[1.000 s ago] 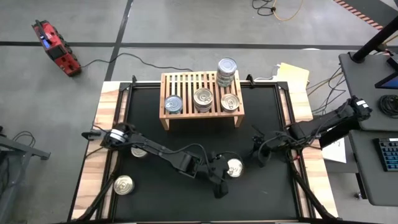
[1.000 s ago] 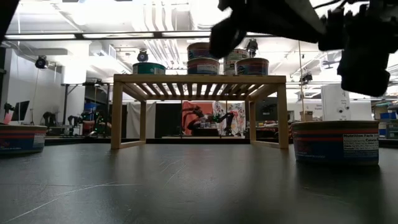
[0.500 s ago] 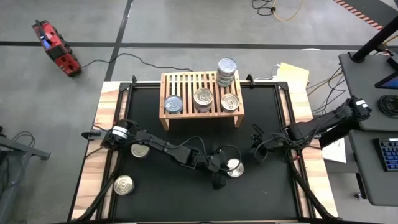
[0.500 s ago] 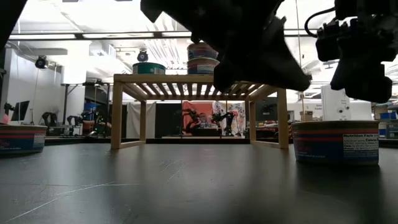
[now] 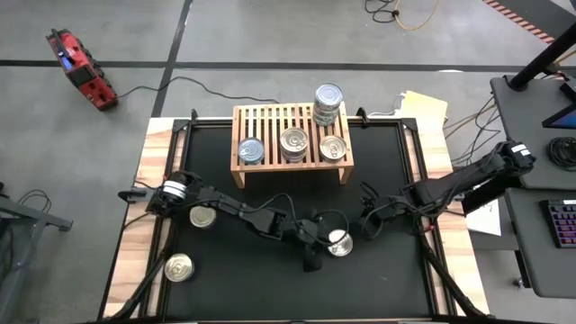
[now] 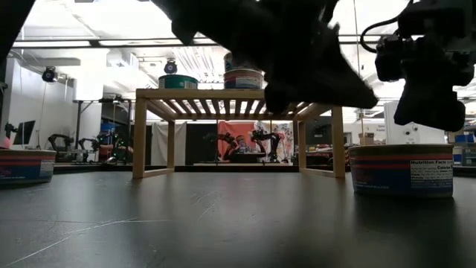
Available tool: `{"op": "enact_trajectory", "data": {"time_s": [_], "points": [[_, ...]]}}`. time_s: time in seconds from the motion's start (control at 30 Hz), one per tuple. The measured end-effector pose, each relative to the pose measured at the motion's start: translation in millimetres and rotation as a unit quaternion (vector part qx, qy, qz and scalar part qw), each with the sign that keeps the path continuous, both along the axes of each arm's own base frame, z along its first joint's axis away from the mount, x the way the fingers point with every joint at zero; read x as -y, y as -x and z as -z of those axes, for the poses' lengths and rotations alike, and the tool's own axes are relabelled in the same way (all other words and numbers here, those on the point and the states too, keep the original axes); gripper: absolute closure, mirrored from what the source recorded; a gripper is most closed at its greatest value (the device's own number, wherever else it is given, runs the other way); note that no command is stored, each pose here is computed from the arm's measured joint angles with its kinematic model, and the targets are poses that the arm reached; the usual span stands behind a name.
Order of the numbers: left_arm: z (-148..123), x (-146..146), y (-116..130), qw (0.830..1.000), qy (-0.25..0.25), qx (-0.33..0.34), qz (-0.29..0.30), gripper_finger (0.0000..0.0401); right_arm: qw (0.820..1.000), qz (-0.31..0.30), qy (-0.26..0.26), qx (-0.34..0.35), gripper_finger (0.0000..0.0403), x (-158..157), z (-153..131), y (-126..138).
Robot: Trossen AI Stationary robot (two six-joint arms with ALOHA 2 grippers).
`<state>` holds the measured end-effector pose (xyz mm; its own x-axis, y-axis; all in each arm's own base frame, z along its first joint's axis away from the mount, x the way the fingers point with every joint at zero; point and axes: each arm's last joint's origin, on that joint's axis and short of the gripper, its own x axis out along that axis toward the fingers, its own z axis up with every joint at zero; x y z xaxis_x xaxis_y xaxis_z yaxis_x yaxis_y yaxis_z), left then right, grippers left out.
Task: Stack canned seafood by type on shelf
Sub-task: Stack the blue pink tuna can on top of the blue pink tuna can on the shelf
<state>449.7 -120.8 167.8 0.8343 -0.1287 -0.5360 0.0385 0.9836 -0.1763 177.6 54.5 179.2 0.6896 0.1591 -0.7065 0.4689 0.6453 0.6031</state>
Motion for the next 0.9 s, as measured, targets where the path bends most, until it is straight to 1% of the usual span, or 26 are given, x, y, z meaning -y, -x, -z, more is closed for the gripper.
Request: {"op": "enact_trajectory", "data": {"time_s": [0.07, 0.13, 0.2, 0.33, 0.43, 0.5, 0.57, 0.67, 0.73, 0.8, 0.9], "points": [[0.2, 1.3, -0.4, 1.0, 0.014, 0.003, 0.002, 0.0401, 1.0, 0.013, -0.01, -0.007, 0.0394, -0.2, 1.8, -0.7], [2.6, 1.6, 0.6, 0.999, 0.037, -0.011, 0.026, 0.0401, 1.0, 0.018, -0.015, -0.01, 0.0394, -0.3, 2.2, -0.9], [3.0, 0.6, 0.7, 0.997, 0.045, -0.016, 0.055, 0.0401, 1.0, 0.018, -0.016, -0.008, 0.0394, -0.5, 2.1, -1.4], [1.9, -0.1, 2.9, 0.993, 0.007, -0.022, 0.113, 0.0401, 1.0, 0.018, -0.015, -0.009, 0.0394, -0.4, 2.2, -1.3], [4.0, 0.9, 5.1, 0.987, 0.003, -0.032, 0.158, 0.0401, 1.0, 0.016, -0.014, -0.009, 0.0394, -0.5, 2.3, -1.3], [5.1, 1.3, 6.2, 0.985, -0.005, -0.036, 0.17, 0.0401, 1.0, 0.01, -0.009, -0.008, 0.0394, -0.5, 2.3, -1.3], [5.8, -0.3, 6.1, 0.987, -0.029, -0.037, 0.151, 0.0401, 1.0, 0.002, 0.0, -0.006, 0.0394, -0.5, 2.3, -1.3], [4.9, -5.2, 3.7, 0.994, -0.083, -0.026, 0.069, 0.0401, 1.0, -0.009, 0.011, -0.004, 0.0394, -0.5, 2.5, -1.3], [3.8, -7.5, 2.9, 0.994, -0.111, -0.019, 0.01, 0.0401, 1.0, -0.01, 0.02, -0.001, 0.0394, -0.1, 2.6, -1.4], [1.5, -7.8, 1.2, 0.993, -0.114, -0.003, -0.021, 0.0401, 1.0, -0.006, 0.024, 0.0, 0.0394, 0.2, 2.6, -1.4], [-0.9, -6.5, -1.6, 0.995, -0.091, 0.02, -0.035, 0.0401, 1.0, 0.005, 0.015, -0.003, 0.0394, 0.3, 2.6, -1.4]]}}
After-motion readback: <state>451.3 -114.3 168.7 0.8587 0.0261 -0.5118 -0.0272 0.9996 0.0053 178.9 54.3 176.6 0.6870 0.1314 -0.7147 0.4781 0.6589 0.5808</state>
